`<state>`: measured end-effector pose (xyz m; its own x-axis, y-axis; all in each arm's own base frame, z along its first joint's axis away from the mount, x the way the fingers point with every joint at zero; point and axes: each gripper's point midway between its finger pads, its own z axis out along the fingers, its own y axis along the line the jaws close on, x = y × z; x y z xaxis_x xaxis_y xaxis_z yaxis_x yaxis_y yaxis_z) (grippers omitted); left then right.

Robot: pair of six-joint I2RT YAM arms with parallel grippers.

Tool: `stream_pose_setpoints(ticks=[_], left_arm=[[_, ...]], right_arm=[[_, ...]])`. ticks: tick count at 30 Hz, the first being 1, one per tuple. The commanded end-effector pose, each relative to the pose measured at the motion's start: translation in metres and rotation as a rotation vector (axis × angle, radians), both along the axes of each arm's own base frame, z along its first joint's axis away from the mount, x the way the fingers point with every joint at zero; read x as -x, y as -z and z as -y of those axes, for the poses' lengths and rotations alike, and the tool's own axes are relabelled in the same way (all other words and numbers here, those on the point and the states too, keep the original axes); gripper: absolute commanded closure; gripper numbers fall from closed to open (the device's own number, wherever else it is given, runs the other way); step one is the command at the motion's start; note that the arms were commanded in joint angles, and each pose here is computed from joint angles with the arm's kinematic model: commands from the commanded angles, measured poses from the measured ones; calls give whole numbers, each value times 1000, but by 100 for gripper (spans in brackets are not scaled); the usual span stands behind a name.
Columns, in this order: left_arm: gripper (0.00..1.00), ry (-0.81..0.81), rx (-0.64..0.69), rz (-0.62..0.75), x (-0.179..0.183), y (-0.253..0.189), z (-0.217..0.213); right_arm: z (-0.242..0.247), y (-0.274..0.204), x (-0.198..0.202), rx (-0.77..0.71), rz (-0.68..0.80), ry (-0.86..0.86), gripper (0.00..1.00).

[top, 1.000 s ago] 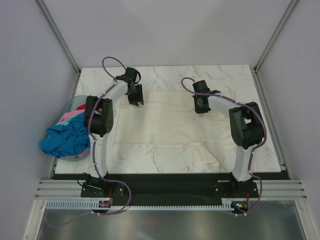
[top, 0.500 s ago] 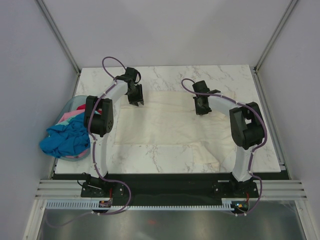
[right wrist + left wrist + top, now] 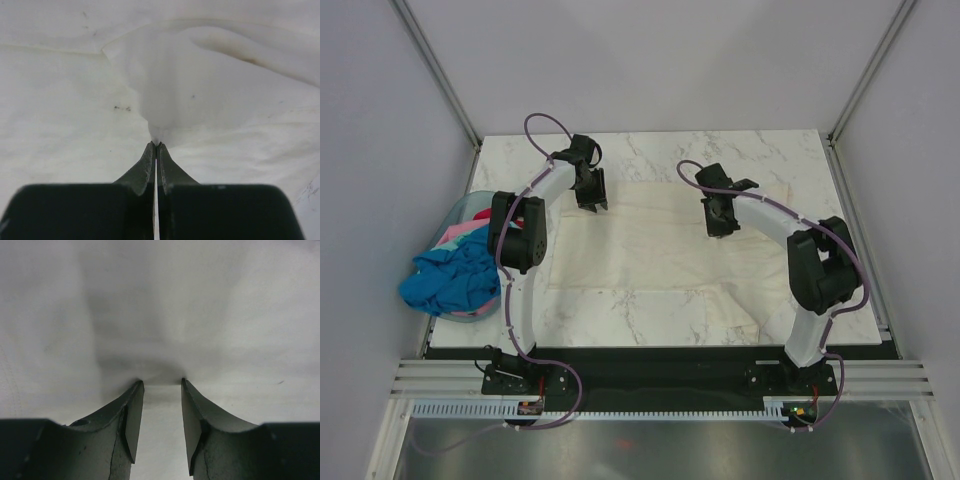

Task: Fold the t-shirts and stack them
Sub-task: Fold the tshirt

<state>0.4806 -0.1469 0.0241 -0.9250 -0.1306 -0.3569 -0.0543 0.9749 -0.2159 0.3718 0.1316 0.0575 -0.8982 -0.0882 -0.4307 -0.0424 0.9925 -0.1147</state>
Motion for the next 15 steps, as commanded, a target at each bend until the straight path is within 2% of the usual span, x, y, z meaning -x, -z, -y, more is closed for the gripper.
stream_pose_setpoints(ticks=[1, 15], left_arm=[[55, -16, -88, -46, 5, 27, -19], [55, -18, -90, -49, 6, 28, -20]], right_arm=[[-3, -10, 16, -19, -5, 65, 100], [-8, -5, 41, 11, -42, 157, 100]])
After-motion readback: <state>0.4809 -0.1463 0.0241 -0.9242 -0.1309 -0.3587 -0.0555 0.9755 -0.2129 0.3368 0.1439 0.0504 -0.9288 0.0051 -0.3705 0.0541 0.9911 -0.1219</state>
